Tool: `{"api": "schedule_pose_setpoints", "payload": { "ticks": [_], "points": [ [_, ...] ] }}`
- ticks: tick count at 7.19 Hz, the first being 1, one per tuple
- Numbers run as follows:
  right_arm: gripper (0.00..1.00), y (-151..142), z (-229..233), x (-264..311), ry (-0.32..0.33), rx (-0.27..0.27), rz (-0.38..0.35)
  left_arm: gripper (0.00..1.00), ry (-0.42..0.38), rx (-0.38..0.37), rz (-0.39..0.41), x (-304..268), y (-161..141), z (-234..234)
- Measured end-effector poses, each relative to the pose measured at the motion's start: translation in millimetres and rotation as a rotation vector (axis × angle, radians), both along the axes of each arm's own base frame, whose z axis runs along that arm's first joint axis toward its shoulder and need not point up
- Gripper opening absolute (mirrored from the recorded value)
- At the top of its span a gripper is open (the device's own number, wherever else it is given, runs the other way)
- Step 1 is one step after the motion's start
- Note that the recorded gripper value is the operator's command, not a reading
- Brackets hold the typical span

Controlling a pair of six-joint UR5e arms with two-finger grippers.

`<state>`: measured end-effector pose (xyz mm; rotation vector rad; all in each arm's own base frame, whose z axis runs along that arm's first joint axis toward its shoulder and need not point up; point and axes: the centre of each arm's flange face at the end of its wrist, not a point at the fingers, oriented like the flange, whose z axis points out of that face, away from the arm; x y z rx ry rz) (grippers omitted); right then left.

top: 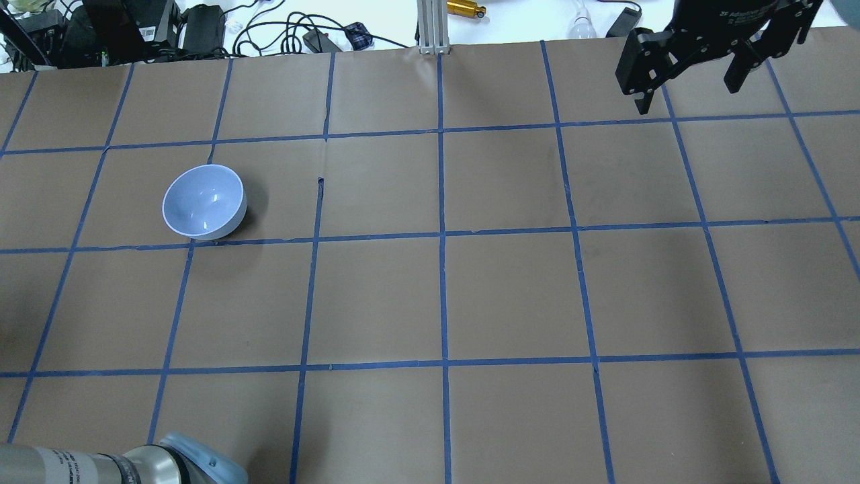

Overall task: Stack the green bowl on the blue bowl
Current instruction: 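Lower the left gripper and grasp the rim of the pale green bowl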

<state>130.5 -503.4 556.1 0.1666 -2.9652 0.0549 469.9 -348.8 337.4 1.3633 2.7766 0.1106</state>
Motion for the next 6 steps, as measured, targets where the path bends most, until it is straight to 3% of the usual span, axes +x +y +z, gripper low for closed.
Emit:
{"api": "schedule_pose_setpoints", "payload": {
  "ticks": [6],
  "points": [
    [1.00, 0.0, 0.0, -0.1, 0.000, 0.000, 0.000, 1.00, 0.030, -0.033, -0.126, 47.2, 1.6, -91.8]
  ]
}}
